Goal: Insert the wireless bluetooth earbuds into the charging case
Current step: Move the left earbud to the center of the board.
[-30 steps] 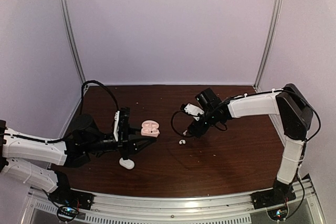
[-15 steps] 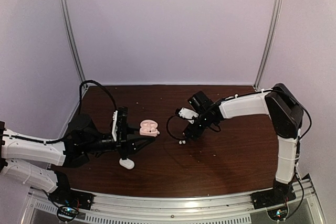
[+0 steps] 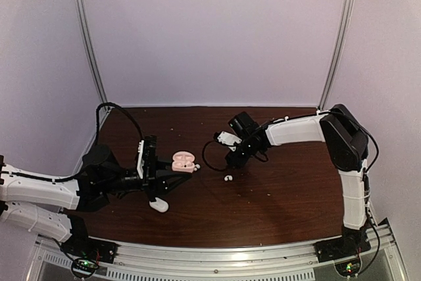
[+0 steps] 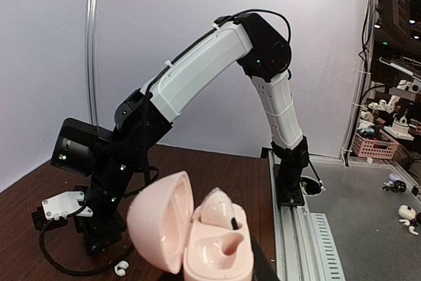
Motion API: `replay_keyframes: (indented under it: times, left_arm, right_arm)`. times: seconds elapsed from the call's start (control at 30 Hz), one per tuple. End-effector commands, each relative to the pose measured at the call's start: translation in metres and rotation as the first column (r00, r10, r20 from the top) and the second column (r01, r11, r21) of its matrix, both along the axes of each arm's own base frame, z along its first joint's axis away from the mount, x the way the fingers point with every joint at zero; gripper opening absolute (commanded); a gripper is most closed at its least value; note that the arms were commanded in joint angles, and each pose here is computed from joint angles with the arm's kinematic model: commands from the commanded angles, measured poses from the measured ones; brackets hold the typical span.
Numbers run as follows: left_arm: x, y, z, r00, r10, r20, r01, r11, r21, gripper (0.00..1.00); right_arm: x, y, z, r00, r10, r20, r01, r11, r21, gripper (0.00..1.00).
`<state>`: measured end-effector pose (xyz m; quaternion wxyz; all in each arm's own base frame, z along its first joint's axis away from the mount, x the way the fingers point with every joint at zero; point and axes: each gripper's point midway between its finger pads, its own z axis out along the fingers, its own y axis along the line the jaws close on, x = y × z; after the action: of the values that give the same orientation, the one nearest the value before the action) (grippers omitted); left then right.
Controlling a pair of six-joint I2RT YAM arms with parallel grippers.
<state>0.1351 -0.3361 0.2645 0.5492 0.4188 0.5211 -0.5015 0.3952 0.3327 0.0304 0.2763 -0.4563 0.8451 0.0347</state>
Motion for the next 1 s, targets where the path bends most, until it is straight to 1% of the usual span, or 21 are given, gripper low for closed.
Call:
replay_keyframes:
  times: [0.0, 0.1, 0.27, 0.47, 0.77, 0.97]
  left_arm:
    - [0.004, 0.005, 0.010, 0.999, 0.025, 0.034, -0.024, 0.999, -0.032, 0.00]
    - [0.004, 0.004, 0.009, 0.999, 0.026, 0.035, -0.025, 0.999, -0.031, 0.00]
    - [0.006, 0.004, 0.009, 0.999, 0.026, 0.030, -0.025, 0.999, -0.030, 0.00]
    - [0.006, 0.004, 0.007, 0.999, 0.024, 0.028, -0.024, 0.999, -0.026, 0.00]
    - [0.007, 0.004, 0.009, 0.999, 0.027, 0.029, -0.026, 0.999, -0.027, 0.00]
    - [0.006, 0.004, 0.009, 0.999, 0.026, 0.032, -0.025, 0.999, -0.026, 0.00]
  right_arm:
    - [-0.003, -0.005, -0.012, 0.999, -0.011, -0.042, 0.009, 0.999, -0.037, 0.52]
    - [-0.005, -0.006, -0.012, 0.998, -0.013, -0.058, 0.011, 0.999, -0.033, 0.44]
    - [-0.009, -0.007, -0.011, 0.996, -0.015, -0.090, 0.014, 1.000, -0.011, 0.37]
    - [-0.013, -0.008, 0.000, 0.991, -0.033, -0.132, 0.042, 0.997, 0.059, 0.35]
    - [-0.019, -0.013, -0.004, 0.980, -0.049, -0.193, 0.071, 0.992, 0.106, 0.26]
    - [-0.024, -0.013, -0.005, 0.972, -0.055, -0.228, 0.082, 0.990, 0.113, 0.21]
